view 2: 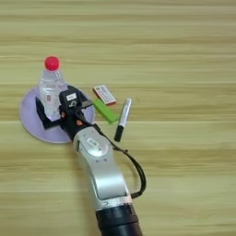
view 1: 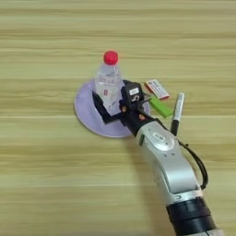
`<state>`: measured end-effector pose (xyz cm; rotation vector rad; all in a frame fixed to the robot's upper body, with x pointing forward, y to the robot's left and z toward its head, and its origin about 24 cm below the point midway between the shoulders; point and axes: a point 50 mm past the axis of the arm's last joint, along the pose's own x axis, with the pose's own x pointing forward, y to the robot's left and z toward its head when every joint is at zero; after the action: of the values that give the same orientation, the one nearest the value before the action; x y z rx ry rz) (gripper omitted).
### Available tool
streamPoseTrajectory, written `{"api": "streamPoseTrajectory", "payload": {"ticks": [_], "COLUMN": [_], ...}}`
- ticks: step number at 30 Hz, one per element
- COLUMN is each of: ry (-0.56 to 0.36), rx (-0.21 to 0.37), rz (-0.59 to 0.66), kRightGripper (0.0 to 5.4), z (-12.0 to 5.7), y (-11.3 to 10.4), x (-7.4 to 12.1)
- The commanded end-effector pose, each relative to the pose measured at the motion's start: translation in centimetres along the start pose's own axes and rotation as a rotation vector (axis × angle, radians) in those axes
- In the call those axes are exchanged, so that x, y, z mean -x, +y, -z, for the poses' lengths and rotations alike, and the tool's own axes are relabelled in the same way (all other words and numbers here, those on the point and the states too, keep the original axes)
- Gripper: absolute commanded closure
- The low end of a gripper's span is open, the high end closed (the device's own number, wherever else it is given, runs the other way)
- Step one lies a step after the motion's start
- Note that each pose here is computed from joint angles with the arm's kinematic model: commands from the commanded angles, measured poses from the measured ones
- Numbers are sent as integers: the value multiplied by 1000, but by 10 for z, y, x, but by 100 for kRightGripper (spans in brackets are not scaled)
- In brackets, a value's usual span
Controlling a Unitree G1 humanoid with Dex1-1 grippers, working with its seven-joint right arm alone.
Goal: Move the objects on the table
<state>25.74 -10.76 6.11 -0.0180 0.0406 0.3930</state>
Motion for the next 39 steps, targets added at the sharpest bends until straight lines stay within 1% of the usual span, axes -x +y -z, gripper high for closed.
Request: {"api": "streamPoseTrajectory", "payload": {"ticks": [1,6,9,11,14,15,19,24,26,29,33,39], "ry": [-107,-84,-76,-81,-86,-80,-49,-20,-30,-20,19,52], "rx": [27,28,44,66,124,129,129,134,130,128,140,152], "rz": [-5,18,51,83,140,157,223,264,310,383,418,435], "kRightGripper": [3,3,3,3,3,3,3,3,3,3,3,3], "z": [-23,-19,-17,-17,-17,-16,-11,-6,-7,-5,1,7], "y": [3,1,-3,-8,-18,-22,-38,-46,-53,-64,-66,-67], "x": [9,21,27,31,36,37,46,54,58,65,72,77]}}
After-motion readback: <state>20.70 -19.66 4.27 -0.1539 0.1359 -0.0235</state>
